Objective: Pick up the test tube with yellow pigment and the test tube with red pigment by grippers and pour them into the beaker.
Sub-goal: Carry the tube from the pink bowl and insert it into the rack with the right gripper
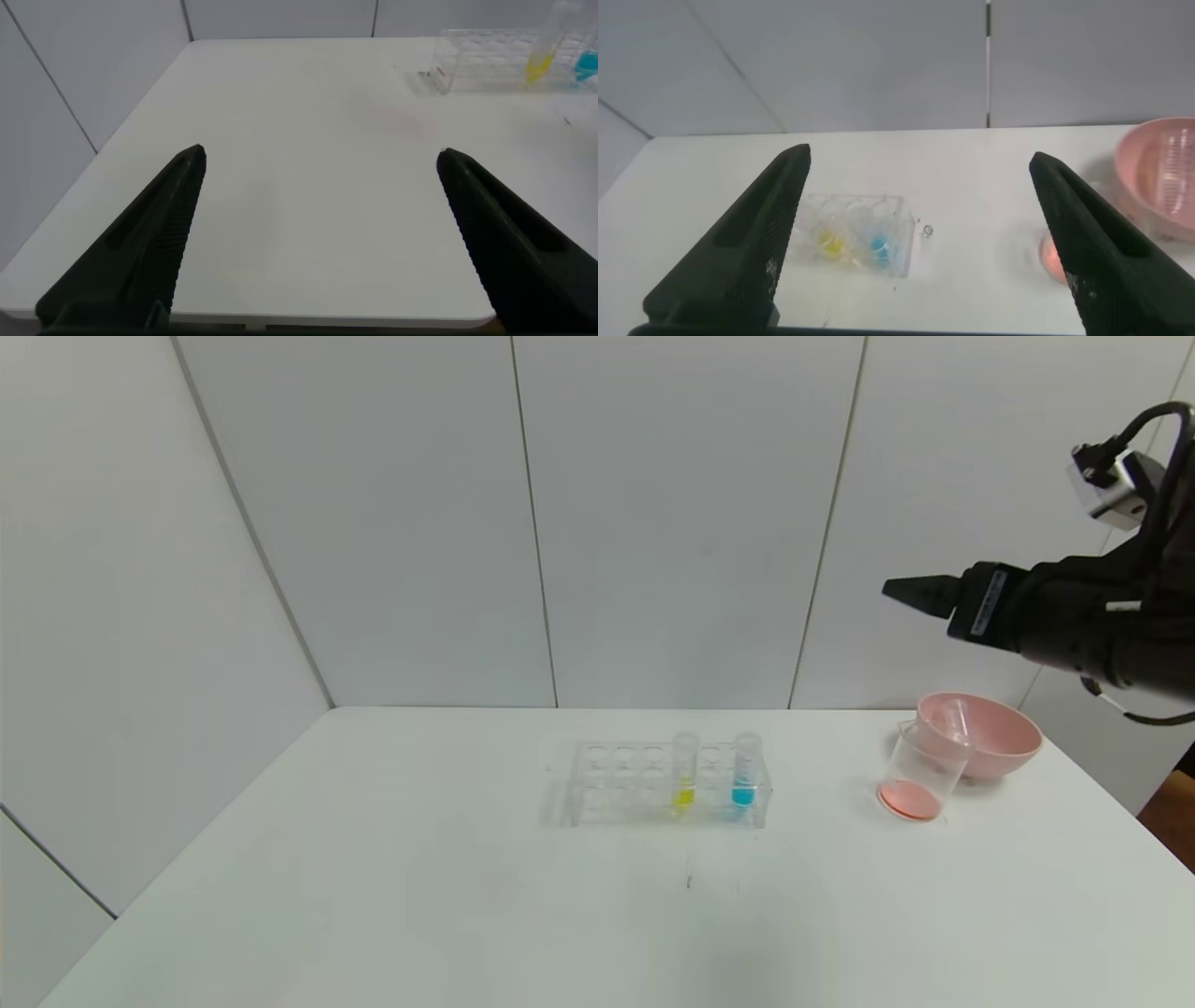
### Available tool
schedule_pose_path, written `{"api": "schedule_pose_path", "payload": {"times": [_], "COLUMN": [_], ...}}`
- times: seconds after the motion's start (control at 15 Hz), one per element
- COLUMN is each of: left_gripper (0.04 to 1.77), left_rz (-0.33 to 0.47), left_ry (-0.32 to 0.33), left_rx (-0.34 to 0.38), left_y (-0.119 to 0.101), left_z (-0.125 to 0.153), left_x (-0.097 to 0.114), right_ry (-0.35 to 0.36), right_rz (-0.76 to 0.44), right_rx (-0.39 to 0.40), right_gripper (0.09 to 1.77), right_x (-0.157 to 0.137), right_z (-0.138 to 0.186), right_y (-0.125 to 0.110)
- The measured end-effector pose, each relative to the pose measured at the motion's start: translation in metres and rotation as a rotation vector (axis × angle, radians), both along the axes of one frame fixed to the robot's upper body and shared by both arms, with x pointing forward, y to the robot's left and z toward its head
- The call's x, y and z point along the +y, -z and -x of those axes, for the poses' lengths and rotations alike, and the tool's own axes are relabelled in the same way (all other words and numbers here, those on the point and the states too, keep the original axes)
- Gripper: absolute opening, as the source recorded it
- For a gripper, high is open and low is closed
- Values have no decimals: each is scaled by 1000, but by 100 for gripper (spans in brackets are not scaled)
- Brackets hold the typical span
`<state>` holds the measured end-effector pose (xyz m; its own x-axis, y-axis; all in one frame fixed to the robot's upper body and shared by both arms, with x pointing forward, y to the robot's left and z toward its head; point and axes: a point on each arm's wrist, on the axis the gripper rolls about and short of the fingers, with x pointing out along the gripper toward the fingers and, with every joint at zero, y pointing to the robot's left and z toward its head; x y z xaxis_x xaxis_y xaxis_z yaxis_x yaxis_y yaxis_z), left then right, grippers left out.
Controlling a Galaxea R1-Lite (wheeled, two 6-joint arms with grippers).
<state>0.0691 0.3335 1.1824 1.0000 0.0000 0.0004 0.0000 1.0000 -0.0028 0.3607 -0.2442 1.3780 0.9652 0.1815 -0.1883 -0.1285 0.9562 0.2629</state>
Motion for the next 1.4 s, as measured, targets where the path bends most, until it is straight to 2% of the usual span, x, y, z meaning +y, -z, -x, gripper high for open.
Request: {"api": "schedule_pose_path", "payload": {"times": [0.33, 0.53, 0.8, 1.07, 1.4], "left_gripper": [176, 176, 176, 176, 176], "left_rz": [0, 0, 0, 0, 0], "left_ry": [0, 0, 0, 0, 0], "left_rx": [0, 0, 0, 0, 0], "left_y": [0, 0, 0, 0, 0], "left_z": [0, 0, 0, 0, 0], "left_x": [0, 0, 0, 0, 0], "right_ry": [-173, -208, -226, -216, -173], "right_rz": [50, 86, 139, 165, 165], "right_rx": [-75, -70, -31, 7, 14], "right_gripper": [169, 170, 170, 170, 170], "right_x": [69, 95, 128, 151, 173], "right_z": [60, 73, 68, 45, 4], "right_y": [45, 76, 116, 153, 178]}}
